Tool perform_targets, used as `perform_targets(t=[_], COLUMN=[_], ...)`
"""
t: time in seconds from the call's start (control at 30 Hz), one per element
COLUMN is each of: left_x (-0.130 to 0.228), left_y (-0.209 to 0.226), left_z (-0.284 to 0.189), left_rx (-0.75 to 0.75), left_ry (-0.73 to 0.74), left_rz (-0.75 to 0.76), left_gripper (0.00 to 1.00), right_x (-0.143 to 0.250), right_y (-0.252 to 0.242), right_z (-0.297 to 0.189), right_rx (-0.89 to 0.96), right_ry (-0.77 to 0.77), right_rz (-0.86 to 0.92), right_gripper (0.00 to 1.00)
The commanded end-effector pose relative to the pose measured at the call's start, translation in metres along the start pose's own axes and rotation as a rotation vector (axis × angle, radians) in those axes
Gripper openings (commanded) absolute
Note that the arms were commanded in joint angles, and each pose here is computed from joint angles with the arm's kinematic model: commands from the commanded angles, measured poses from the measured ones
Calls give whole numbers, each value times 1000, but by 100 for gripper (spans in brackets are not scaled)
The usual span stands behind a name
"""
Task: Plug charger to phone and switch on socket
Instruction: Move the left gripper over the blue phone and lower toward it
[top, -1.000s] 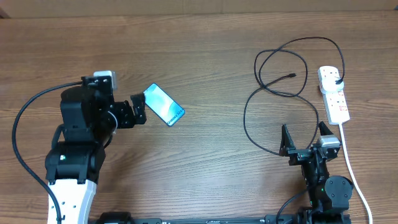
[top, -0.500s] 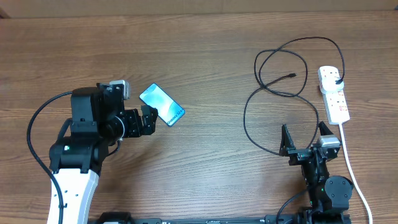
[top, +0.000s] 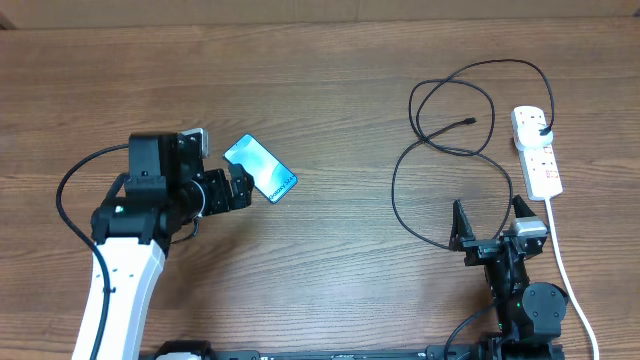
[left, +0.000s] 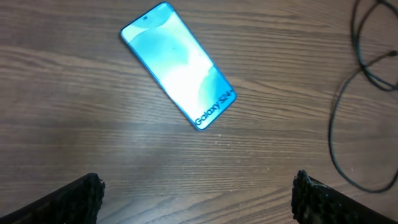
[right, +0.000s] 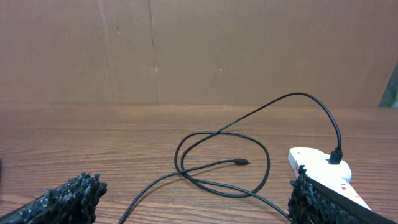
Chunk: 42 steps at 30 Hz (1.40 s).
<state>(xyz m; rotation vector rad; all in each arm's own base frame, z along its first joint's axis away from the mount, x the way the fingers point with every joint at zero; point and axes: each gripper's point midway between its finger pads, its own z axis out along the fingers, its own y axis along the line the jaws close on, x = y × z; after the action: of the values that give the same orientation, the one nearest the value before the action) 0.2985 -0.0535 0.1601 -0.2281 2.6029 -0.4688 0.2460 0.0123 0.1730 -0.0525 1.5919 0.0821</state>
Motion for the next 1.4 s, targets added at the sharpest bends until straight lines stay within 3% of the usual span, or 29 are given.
perform_targets(t=[0.0, 0.33, 0.5, 0.93, 1.37], left_x=[-20, -50, -57, -39, -29], left_y=[2, 1, -19, -14, -15], left_z=[-8, -25, -10, 43, 72], left_rx=[-49, -215, -241, -324, -300], left_ry=[-46, -49, 13, 168, 243], left_rz=[-57, -70, -23, -80, -121], left_gripper=[100, 100, 100, 100, 100], right_x=[1, 1, 1, 1, 1], right_y=[-1, -1, -1, -1, -1], right_z=[0, 0, 0, 0, 0], right_rx=[2, 2, 2, 2, 2], right_ry=[-5, -5, -5, -5, -5], right_rz=[-1, -1, -1, -1, -1], right_gripper=[100, 100, 100, 100, 100])
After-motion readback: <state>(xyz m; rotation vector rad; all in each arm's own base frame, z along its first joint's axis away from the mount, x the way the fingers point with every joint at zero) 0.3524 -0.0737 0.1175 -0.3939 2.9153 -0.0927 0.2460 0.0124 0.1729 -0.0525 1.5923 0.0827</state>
